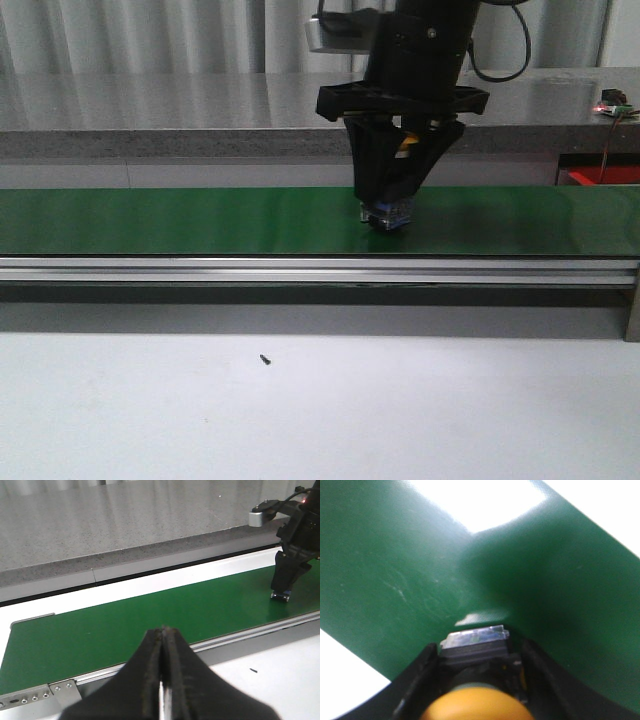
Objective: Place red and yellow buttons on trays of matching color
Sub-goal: 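Grasp the yellow button with the right gripper and lift it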
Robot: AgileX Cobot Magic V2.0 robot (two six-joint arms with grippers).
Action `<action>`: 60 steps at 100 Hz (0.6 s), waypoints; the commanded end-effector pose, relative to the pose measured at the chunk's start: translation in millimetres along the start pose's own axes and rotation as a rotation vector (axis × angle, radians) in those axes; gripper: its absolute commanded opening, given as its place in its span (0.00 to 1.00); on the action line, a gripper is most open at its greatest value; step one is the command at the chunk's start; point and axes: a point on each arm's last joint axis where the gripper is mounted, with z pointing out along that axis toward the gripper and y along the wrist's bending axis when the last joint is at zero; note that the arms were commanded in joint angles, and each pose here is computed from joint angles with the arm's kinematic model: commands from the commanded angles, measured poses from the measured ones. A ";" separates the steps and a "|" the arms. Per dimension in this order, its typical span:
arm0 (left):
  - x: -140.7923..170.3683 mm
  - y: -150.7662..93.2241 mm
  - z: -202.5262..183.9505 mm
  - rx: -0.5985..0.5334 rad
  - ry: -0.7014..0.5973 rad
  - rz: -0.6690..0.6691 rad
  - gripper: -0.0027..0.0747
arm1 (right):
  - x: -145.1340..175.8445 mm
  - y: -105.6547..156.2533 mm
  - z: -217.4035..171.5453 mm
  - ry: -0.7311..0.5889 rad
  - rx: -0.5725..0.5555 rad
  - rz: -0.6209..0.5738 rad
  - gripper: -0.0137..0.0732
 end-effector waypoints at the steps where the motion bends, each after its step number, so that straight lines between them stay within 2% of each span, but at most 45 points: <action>1: -14.0 1.4 -2.7 -0.014 -0.087 -0.022 0.01 | -3.9 6.2 -55.3 -0.147 0.011 -0.020 0.39; 17: -14.0 1.4 -2.7 -0.014 -0.087 -0.022 0.01 | 4.0 8.1 -95.2 -0.220 0.026 0.001 0.39; 31: -14.0 1.4 -2.7 -0.014 -0.087 -0.022 0.01 | 14.6 -0.7 -126.3 -0.260 0.060 0.041 0.39; 60: -14.0 1.4 -2.7 -0.014 -0.087 -0.022 0.01 | 53.6 -55.6 -177.8 -0.306 0.148 0.207 0.39</action>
